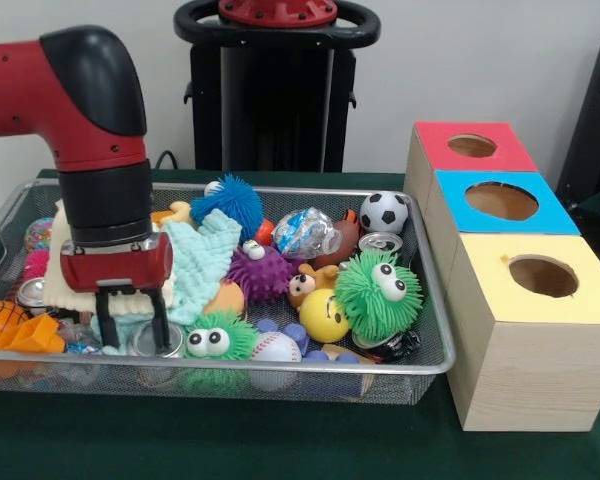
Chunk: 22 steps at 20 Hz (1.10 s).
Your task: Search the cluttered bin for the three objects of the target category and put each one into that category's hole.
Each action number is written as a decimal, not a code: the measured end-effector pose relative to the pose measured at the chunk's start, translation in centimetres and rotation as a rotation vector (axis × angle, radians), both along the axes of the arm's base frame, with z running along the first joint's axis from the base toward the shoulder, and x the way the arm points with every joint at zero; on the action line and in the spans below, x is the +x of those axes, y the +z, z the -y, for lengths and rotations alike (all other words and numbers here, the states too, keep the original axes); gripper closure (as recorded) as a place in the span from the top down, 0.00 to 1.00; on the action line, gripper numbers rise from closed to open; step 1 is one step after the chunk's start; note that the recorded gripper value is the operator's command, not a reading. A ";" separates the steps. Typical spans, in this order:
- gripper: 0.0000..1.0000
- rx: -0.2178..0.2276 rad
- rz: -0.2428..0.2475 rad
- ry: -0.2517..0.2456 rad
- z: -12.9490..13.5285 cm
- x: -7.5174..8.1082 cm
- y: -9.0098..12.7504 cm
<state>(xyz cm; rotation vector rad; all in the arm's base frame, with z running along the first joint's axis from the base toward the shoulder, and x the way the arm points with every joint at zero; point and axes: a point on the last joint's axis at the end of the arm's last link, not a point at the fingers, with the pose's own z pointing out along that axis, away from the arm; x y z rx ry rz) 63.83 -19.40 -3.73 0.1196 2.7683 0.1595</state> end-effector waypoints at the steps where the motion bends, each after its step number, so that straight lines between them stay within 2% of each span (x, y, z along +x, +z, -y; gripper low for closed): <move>1: 1.00 -0.005 -0.001 0.005 -0.2 0.0 0.2; 6: 1.00 -0.030 0.003 0.045 -1.7 0.5 1.6; 11: 1.00 -0.061 0.000 0.096 -4.1 1.6 5.0; 16: 1.00 -0.070 -0.006 0.111 -5.3 1.9 7.0; 22: 1.00 -0.075 -0.009 0.122 -5.9 1.5 8.1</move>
